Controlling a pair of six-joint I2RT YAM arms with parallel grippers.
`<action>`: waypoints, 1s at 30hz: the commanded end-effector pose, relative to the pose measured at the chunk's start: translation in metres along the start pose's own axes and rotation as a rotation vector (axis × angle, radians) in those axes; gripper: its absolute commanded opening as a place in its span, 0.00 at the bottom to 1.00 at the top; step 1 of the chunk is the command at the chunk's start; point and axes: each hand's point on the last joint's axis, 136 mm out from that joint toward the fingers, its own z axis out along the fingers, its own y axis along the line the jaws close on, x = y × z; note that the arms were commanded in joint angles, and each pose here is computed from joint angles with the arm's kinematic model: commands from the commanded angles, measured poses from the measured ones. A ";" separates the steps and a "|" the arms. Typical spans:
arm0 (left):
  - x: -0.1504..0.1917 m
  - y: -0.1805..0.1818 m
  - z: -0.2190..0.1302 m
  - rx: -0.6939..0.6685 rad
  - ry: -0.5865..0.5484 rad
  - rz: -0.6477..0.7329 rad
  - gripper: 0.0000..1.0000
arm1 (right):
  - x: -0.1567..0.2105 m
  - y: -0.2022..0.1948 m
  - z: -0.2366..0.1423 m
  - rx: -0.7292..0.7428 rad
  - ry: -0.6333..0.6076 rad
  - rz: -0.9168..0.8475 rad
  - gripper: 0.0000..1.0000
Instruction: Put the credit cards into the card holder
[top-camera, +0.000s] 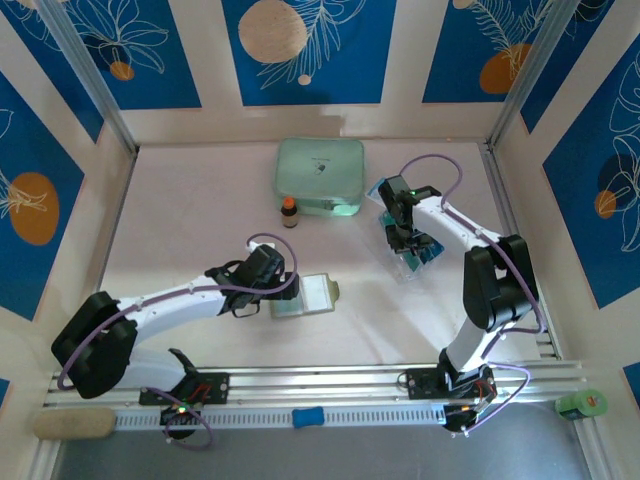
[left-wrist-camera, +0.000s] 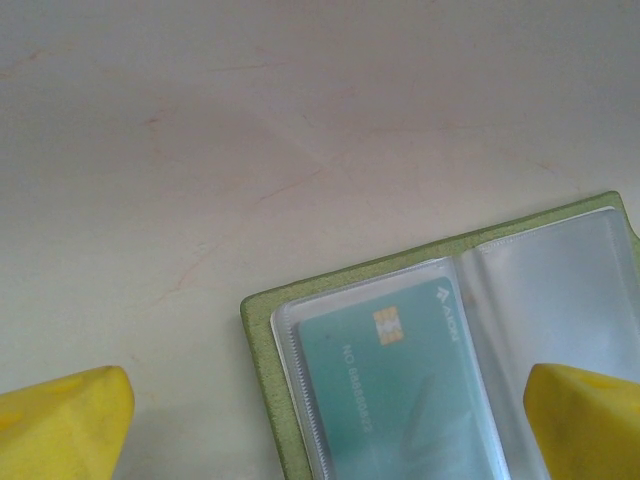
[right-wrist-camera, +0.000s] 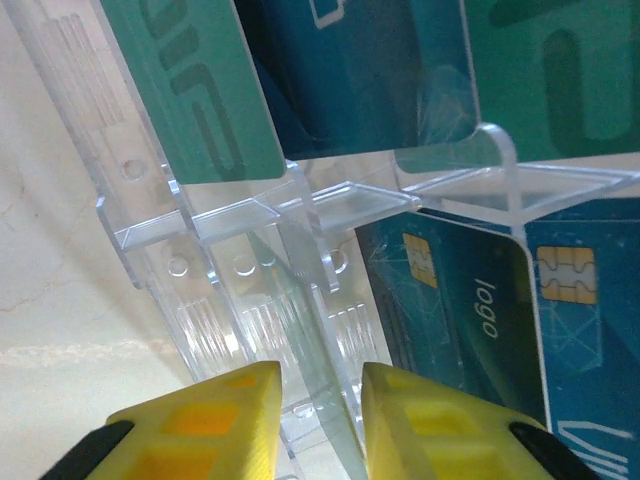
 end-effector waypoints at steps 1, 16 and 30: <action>-0.007 -0.007 -0.002 0.020 -0.012 0.005 1.00 | 0.005 -0.002 0.002 0.019 0.017 -0.015 0.26; -0.008 -0.008 -0.001 0.024 -0.012 0.003 1.00 | 0.004 -0.003 -0.008 0.004 -0.006 -0.005 0.21; -0.007 -0.009 -0.002 0.024 -0.010 0.006 1.00 | 0.003 0.008 -0.017 -0.023 -0.032 -0.075 0.06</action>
